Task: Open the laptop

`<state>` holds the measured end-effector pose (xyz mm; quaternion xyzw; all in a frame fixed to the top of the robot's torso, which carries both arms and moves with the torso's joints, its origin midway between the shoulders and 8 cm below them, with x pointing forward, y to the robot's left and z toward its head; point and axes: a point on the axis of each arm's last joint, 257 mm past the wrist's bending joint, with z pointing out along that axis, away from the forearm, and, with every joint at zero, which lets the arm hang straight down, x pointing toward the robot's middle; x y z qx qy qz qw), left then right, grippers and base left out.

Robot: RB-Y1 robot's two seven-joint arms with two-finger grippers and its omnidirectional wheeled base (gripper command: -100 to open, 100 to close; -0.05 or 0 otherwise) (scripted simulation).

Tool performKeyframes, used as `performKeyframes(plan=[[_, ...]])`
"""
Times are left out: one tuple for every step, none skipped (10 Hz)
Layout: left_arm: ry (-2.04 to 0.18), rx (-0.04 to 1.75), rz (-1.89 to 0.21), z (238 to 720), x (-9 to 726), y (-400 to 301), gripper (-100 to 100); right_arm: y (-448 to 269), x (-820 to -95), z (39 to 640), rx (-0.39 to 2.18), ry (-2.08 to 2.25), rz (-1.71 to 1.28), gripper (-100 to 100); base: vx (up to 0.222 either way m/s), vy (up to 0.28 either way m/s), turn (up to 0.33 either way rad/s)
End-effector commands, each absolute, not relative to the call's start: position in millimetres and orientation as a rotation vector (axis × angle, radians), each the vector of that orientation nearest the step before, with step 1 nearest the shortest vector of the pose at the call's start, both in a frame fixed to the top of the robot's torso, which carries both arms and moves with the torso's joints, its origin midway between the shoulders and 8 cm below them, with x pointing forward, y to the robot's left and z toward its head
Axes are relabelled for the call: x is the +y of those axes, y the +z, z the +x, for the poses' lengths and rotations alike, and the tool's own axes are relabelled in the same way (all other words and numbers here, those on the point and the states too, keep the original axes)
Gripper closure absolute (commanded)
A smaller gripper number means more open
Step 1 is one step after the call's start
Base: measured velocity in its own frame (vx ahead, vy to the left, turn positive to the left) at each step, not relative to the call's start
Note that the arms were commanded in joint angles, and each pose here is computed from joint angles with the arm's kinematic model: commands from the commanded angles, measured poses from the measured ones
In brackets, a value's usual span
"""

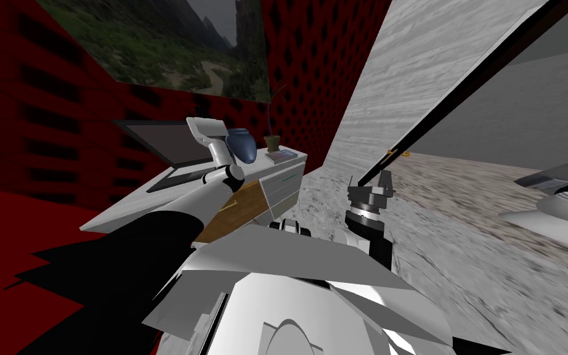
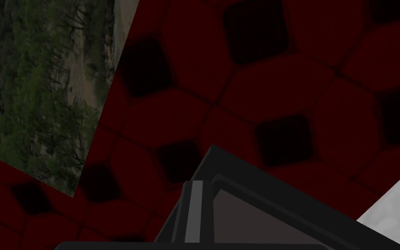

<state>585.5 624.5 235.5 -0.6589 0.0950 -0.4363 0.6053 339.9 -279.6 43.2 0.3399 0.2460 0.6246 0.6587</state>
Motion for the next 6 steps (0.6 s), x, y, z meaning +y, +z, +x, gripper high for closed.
performKeyframes(plan=[[-1.031,0.233,-1.481,591,620,228,100,43,-280,340,0.557,1.414,0.770,0,-0.008,-0.043,0.045],[-1.047,0.236,-1.458,593,620,222,100,43,-280,340,0.557,1.414,0.770,0,0.000,-0.058,0.079],[-1.054,0.235,-1.441,593,619,226,100,43,-280,340,0.557,1.414,0.770,0,0.001,-0.060,0.053],[-1.068,0.238,-1.422,595,618,218,100,43,-280,340,0.557,1.414,0.770,0,-0.011,-0.060,0.076],[-1.076,0.237,-1.400,594,617,224,100,43,-280,340,0.557,1.414,0.770,0,-0.013,-0.054,0.045],[-1.091,0.239,-1.380,595,615,217,100,43,-280,340,0.557,1.414,0.770,0,-0.002,-0.063,0.080]])
